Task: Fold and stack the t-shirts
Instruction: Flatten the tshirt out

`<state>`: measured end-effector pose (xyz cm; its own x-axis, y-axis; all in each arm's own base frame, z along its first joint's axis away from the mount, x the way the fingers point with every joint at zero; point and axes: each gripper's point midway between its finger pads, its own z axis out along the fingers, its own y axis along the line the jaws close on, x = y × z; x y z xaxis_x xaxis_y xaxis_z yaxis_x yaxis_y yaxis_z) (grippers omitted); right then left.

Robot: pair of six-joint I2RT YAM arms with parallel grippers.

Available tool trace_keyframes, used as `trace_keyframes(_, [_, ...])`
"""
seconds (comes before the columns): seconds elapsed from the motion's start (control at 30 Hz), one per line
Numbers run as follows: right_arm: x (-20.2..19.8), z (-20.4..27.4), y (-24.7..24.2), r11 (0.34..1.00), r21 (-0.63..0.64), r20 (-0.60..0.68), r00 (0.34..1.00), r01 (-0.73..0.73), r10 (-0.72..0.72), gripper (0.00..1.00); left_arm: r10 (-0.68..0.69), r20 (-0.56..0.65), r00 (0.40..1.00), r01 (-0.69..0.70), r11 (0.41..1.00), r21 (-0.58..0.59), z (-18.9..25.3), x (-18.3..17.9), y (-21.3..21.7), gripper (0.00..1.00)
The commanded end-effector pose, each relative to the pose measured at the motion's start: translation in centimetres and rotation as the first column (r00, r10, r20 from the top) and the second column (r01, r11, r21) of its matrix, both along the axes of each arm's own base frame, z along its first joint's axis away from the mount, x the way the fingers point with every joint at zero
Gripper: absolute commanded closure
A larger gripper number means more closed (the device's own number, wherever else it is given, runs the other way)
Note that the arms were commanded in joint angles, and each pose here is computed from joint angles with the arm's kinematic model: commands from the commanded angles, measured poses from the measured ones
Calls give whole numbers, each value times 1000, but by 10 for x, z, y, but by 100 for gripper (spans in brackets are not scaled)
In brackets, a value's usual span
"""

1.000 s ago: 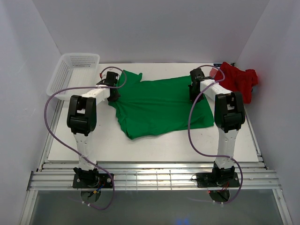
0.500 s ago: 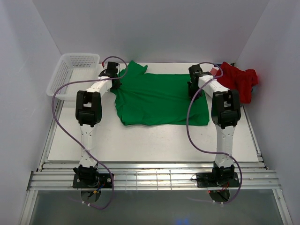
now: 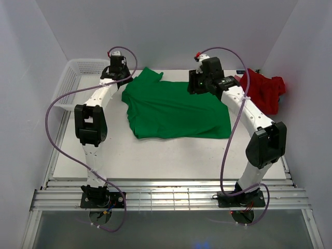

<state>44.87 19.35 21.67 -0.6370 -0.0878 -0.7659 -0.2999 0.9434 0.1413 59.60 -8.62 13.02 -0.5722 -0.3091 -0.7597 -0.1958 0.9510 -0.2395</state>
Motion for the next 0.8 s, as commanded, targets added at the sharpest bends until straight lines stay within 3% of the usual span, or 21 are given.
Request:
trace_keyframes(0.0, [-41,-20,80,969,124,-103,968,-214,227,50,-70,219,973,86,994,-63,114,-7,-24,58])
trace_keyframes(0.03, [-48,-25,95,956,152,-116,956,-251,270,50,-80,219,973,97,993,-67,116,-12,-28,51])
trace_keyframes(0.17, [-68,-65,140,926,210,-226,906,-315,359,50,-138,151,979,153,984,-95,96,-45,-47,40])
trace_keyframes(0.3, [-90,-98,172,909,213,-321,853,-358,412,50,-174,107,979,186,977,-108,86,-81,-58,39])
trace_keyframes(0.5, [-111,-130,180,914,196,-397,824,-355,405,50,-239,38,970,242,957,-159,64,-129,-77,39])
trace_keyframes(0.77, [-121,-138,193,904,241,-395,815,-354,424,50,-248,-4,969,243,952,-188,50,-161,-82,39])
